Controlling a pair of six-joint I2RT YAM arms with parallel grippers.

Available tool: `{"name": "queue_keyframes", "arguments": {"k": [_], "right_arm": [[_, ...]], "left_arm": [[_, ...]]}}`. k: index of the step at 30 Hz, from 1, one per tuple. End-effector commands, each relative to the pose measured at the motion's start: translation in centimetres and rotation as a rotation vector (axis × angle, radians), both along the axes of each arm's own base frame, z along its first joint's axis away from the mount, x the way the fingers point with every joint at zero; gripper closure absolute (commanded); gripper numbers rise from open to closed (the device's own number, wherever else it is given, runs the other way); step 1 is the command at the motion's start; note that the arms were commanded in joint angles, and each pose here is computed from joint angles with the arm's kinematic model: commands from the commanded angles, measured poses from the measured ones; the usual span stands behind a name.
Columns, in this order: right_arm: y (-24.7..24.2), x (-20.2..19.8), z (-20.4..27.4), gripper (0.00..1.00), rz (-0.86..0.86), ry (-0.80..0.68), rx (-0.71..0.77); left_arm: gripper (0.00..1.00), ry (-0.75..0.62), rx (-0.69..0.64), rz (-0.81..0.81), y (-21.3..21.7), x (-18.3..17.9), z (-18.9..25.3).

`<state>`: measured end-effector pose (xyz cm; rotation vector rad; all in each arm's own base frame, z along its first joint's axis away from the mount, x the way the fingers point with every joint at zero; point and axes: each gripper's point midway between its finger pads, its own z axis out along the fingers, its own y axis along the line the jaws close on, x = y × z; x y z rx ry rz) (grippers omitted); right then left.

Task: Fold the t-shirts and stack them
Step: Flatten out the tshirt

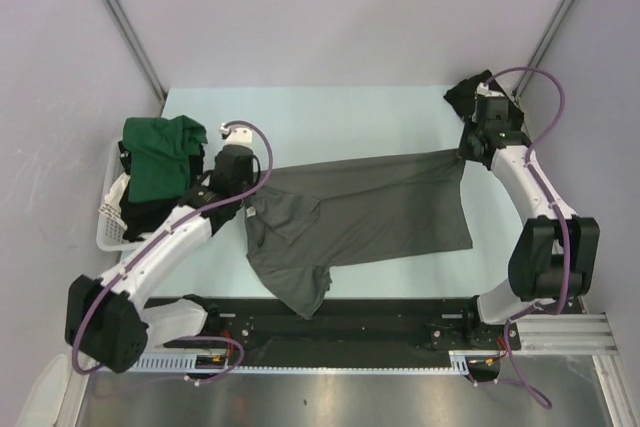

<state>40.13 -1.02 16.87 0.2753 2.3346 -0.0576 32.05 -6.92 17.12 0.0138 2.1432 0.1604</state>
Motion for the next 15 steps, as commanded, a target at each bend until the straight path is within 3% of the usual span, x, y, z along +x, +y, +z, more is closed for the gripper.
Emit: {"name": "queue_keyframes", "arguments": {"k": [1,11,13,14,15], "right_arm": [[-0.7,5.3,1.4,1.0,0.014,-0.163,-0.048],[-0.6,8.9,-0.7,1.0,0.002,-0.199,-0.037],[-0.9,9.5,-0.5,1.0,-0.009,-0.207,-0.046],[-0.9,9.7,-1.1,0.86,-0.014,-0.192,-0.05],[-1.0,9.8,-1.1,0.84,-0.014,-0.19,-0.052]], "left_arm": [[1.0,-0.095,0.057,0.032,0.1,4.0,2.1],[1.0,-0.113,0.172,0.098,0.2,8.7,1.5],[0.77,-0.118,0.223,0.159,1.1,9.3,1.9],[0.68,-0.116,0.24,0.18,1.4,9.4,2.0],[0.56,-0.127,0.257,0.214,1.9,9.6,2.7]]}}
